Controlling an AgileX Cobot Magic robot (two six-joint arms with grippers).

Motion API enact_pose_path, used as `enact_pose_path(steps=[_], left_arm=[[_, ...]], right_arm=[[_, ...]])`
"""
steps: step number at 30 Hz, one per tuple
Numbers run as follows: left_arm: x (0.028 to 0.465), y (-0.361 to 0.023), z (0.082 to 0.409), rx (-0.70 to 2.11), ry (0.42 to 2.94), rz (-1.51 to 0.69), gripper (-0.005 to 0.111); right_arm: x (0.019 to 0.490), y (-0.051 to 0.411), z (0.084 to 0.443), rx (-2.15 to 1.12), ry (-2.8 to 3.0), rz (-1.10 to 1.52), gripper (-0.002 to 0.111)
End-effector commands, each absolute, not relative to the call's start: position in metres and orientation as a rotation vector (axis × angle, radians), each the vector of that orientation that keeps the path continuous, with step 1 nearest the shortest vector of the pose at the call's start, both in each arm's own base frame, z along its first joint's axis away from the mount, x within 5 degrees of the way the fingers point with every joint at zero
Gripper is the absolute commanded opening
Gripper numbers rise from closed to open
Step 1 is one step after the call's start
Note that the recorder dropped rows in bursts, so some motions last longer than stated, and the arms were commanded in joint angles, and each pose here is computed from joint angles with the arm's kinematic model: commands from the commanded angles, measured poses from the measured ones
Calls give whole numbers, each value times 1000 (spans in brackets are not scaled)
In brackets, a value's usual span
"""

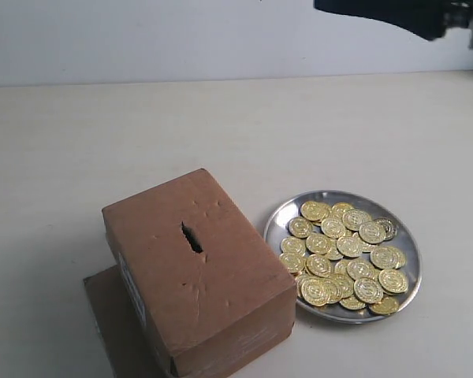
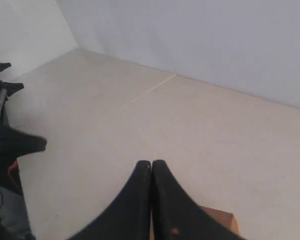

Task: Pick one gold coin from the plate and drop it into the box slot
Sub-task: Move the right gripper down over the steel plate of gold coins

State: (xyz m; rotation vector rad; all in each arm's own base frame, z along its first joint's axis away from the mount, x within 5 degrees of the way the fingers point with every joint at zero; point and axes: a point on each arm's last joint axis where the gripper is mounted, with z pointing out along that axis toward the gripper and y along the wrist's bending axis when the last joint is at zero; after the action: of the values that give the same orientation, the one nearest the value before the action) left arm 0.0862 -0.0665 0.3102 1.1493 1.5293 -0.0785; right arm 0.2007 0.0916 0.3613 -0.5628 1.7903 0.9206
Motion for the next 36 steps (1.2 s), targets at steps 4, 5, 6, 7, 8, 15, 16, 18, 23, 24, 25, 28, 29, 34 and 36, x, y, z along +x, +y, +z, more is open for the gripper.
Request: enact_pose_path(steps=[4, 5, 6, 7, 8, 15, 16, 18, 23, 24, 25, 28, 29, 34, 36], left_arm=[[95, -92, 292, 1470, 1464, -96, 0], [93, -92, 291, 1482, 1458, -104, 0], [92, -93, 290, 1487, 1450, -106, 0], [91, -92, 290, 1489, 1448, -107, 0], [90, -92, 289, 1491, 1442, -106, 0], [83, -95, 289, 1545, 1370, -102, 0], [83, -96, 289, 1558, 1358, -100, 0], [81, -97, 288, 1587, 1332, -88, 0], [78, -99, 288, 1608, 1306, -111, 0], [78, -100, 288, 1608, 1306, -114, 0], [78, -99, 288, 1609, 1305, -112, 0], [77, -100, 288, 1613, 1301, -114, 0], [77, -100, 288, 1614, 1299, -115, 0], [77, -100, 288, 1613, 1300, -117, 0], [77, -100, 288, 1613, 1300, -117, 0]], right_arm=[[276, 64, 379, -416, 1744, 547, 0], [279, 54, 388, -364, 1710, 431, 0], [280, 44, 396, -330, 1674, 308, 0], [279, 33, 406, -275, 1633, 179, 0], [275, 23, 416, -240, 1591, 49, 0], [251, 29, 444, -275, 1466, -270, 0], [251, 36, 442, -279, 1485, -222, 0], [255, 53, 426, -307, 1587, -182, 0], [275, 77, 359, -507, 2033, -188, 0], [278, 84, 348, -518, 2107, -121, 0], [279, 90, 338, -528, 2169, -51, 0], [279, 104, 312, -692, 2323, 66, 0], [279, 108, 300, -729, 2398, 120, 0], [280, 117, 263, -848, 2631, 215, 0], [280, 117, 247, -892, 2736, 211, 0]])
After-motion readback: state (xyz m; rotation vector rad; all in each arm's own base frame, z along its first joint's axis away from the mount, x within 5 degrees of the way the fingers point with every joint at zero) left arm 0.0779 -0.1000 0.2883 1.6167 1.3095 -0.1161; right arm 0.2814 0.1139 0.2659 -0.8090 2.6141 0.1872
